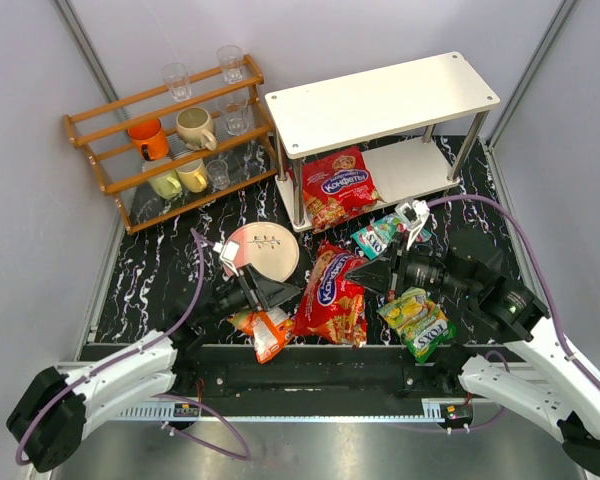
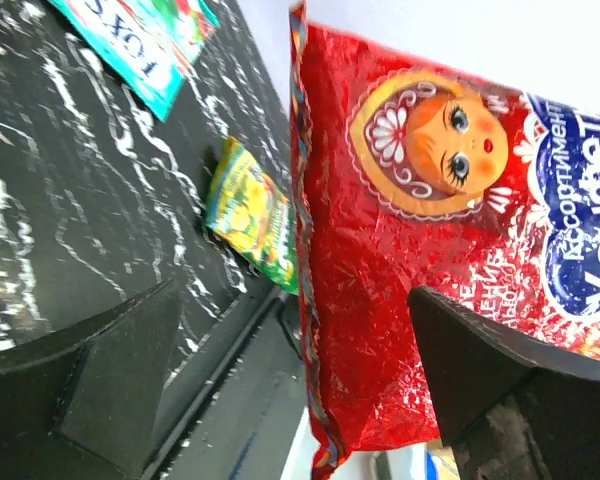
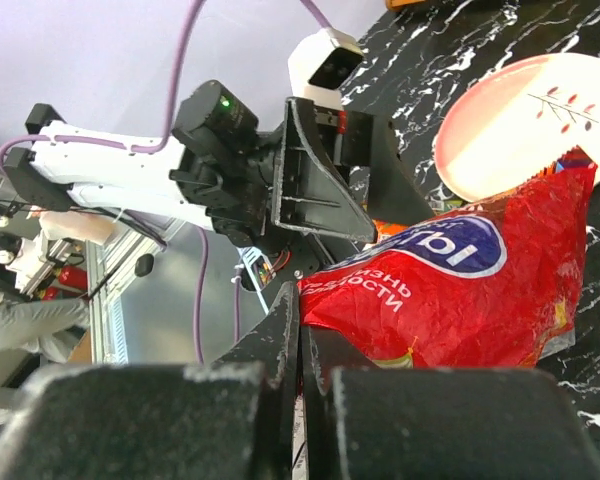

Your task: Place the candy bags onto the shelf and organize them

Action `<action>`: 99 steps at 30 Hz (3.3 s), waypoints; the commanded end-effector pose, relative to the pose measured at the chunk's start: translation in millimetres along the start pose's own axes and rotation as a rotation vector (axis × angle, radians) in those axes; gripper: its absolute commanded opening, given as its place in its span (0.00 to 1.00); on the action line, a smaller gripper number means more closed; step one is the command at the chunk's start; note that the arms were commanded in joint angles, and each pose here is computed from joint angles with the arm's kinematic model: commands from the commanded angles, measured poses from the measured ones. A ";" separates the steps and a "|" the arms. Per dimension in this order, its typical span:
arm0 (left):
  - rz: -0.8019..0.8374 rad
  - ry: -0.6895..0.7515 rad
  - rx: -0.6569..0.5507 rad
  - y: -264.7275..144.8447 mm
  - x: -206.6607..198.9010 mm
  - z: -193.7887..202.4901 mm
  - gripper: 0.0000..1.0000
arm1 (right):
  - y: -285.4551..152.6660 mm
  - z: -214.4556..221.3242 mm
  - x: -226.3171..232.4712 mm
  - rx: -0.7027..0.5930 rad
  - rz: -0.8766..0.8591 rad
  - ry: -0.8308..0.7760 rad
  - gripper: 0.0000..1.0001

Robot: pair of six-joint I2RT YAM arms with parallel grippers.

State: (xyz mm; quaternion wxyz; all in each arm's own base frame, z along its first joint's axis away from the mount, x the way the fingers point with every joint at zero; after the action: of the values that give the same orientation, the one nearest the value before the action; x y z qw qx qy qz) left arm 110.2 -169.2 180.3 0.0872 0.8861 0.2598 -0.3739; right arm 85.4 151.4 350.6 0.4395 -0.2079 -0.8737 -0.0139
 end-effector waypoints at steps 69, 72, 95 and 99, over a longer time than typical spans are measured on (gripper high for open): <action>-0.096 0.121 0.074 0.4 4.6 3.7 0.99 | 36.3 120.8 -186.3 -0.258 0.588 0.620 1.00; -0.100 0.112 0.105 5.7 12.1 11.1 0.99 | 40.1 130.3 -190.2 -0.230 0.522 0.658 1.00; -0.147 0.174 0.371 45.3 32.4 43.8 0.47 | 63.3 147.5 -204.6 -0.080 0.436 0.676 1.00; -0.159 0.174 0.407 51.8 34.0 49.9 0.31 | 63.1 148.8 -202.3 -0.058 0.404 0.670 1.00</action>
State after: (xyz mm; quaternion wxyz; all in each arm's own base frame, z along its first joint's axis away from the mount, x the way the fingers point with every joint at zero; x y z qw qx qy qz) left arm 122.3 -200.8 107.5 -0.1564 0.8735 0.2817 -0.3649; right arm 113.0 169.6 99.1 0.6735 -0.4015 -0.6187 -0.0493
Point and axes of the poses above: each gripper's point midway between its finger pads, its own y axis out along the fingers, its own x axis along the line the jaws close on, z = x × y, the point moved 10 cm from there along -y, back along the fingers, and after that the axes turned 15 degrees about y, right-handed, at the moved point
